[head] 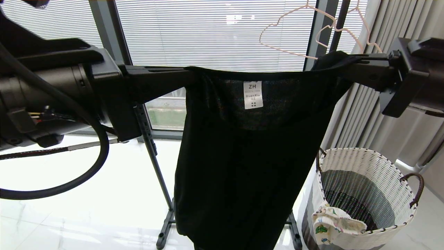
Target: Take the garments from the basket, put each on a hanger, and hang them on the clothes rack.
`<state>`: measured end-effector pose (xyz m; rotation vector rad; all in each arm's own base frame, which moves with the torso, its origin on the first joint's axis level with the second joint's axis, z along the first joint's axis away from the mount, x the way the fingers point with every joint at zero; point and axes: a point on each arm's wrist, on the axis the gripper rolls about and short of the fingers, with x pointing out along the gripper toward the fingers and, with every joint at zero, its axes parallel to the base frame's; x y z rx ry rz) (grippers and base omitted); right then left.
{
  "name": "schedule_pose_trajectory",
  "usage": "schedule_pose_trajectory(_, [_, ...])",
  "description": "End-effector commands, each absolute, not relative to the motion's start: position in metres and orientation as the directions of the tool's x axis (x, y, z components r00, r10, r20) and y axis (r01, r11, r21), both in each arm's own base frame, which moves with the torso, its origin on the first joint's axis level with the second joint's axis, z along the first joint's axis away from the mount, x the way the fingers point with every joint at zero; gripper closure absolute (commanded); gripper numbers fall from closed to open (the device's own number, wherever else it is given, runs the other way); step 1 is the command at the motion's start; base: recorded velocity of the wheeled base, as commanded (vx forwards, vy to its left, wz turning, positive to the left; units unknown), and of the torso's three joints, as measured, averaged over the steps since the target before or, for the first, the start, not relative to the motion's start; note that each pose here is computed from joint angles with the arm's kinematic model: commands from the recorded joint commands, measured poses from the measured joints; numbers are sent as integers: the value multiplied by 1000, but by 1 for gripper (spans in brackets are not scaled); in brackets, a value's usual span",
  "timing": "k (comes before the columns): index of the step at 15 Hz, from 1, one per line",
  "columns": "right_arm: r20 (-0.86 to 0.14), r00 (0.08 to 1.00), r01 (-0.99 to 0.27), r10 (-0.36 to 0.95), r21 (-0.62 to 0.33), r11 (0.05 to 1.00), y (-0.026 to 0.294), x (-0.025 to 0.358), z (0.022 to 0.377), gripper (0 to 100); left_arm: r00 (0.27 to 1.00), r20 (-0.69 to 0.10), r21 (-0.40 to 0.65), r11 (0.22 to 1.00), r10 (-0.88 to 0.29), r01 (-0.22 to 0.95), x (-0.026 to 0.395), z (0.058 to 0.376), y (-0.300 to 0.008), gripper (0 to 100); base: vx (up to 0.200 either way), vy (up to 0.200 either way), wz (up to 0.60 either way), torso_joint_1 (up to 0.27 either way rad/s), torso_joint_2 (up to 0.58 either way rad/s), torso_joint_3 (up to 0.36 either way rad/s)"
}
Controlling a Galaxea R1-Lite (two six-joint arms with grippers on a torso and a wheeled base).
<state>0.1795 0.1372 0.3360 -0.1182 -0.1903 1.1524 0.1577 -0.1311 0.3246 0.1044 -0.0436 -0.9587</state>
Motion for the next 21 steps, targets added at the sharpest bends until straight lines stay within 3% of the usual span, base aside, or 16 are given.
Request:
schedule_pose_trajectory(1, [79,392,-897,916,-187,400,136,177,332,0,574,-21,105,570,-818,815,161,322,-134,100,0,0,0,0,0,0])
schedule_pose_trajectory(7, [23,418,-897,908,-151,416,113,153,303,0,611,-32,103,606,-791,789,172,320,-130,100,0,0,0,0,0,0])
schedule_pose_trajectory(12, [36,426,-891,904,-157,426,104,142,303,0,664,-57,96,658,-745,747,188,314,-122,100,0,0,0,0,0,0])
schedule_pose_trajectory(17, [10,640,-758,768,-152,634,65,163,300,0,791,-54,185,772,-610,608,202,314,-84,100,0,0,0,0,0,0])
schedule_pose_trajectory(21, [-20,782,-617,622,-160,771,36,156,295,0,864,-56,182,846,-501,502,196,309,-52,100,0,0,0,0,0,0])
